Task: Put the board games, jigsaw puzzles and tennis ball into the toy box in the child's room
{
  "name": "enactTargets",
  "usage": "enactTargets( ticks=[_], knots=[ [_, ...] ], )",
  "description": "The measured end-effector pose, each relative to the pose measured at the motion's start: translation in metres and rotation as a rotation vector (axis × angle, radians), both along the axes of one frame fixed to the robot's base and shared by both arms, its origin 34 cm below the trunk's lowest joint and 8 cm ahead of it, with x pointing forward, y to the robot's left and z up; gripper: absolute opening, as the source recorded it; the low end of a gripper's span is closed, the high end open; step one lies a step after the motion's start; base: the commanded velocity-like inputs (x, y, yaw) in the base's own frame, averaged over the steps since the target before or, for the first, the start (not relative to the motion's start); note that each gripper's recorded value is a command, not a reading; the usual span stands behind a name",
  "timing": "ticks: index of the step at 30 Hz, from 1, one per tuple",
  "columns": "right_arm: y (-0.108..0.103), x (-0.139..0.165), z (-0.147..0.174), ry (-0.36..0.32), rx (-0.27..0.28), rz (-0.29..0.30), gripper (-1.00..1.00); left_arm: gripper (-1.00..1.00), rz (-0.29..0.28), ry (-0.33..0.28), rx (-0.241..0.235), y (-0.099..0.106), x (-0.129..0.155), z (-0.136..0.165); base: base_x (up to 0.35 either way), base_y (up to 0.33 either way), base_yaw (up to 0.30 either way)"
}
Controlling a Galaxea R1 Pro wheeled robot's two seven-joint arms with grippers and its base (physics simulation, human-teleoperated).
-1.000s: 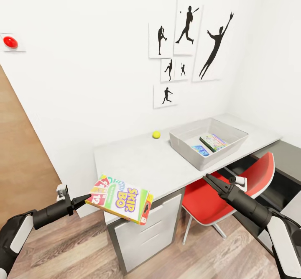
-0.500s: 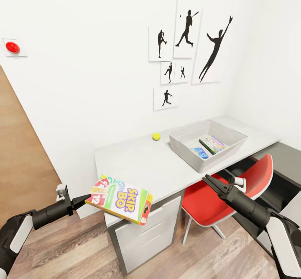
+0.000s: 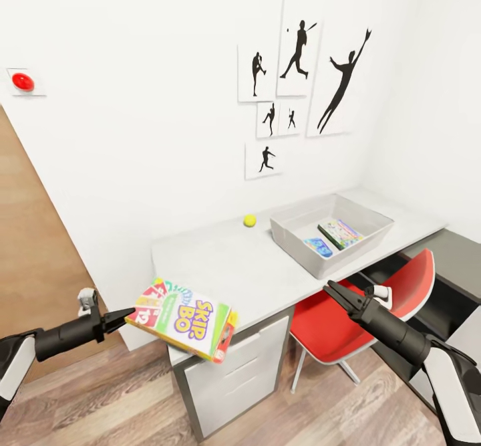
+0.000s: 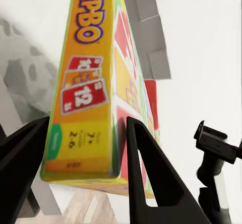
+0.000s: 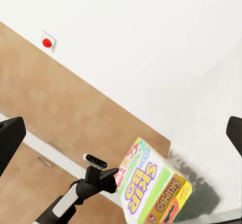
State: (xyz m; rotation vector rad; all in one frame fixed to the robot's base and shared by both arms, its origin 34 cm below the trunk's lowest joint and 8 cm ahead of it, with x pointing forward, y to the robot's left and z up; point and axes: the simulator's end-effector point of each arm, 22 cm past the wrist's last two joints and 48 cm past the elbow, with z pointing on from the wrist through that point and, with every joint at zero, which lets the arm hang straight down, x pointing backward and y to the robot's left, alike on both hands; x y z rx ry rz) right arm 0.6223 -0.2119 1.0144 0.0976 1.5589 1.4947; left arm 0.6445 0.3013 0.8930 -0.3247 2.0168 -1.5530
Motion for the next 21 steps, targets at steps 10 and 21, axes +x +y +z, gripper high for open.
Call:
enactTargets(
  ticks=[10, 21],
  knots=[
    [0.000, -0.001, 0.016, 0.000, 0.002, 0.001, 1.00, -1.00, -0.085, -0.160, -0.161, 0.021, -0.019, 0.084, 0.000, 0.000, 0.000],
    [-0.001, 0.000, 0.034, -0.022, 0.004, -0.015, 1.00, -1.00, -0.125, -0.163, -0.164, 0.025, -0.029, 0.107, 0.000, 0.000, 0.000]
  ],
)
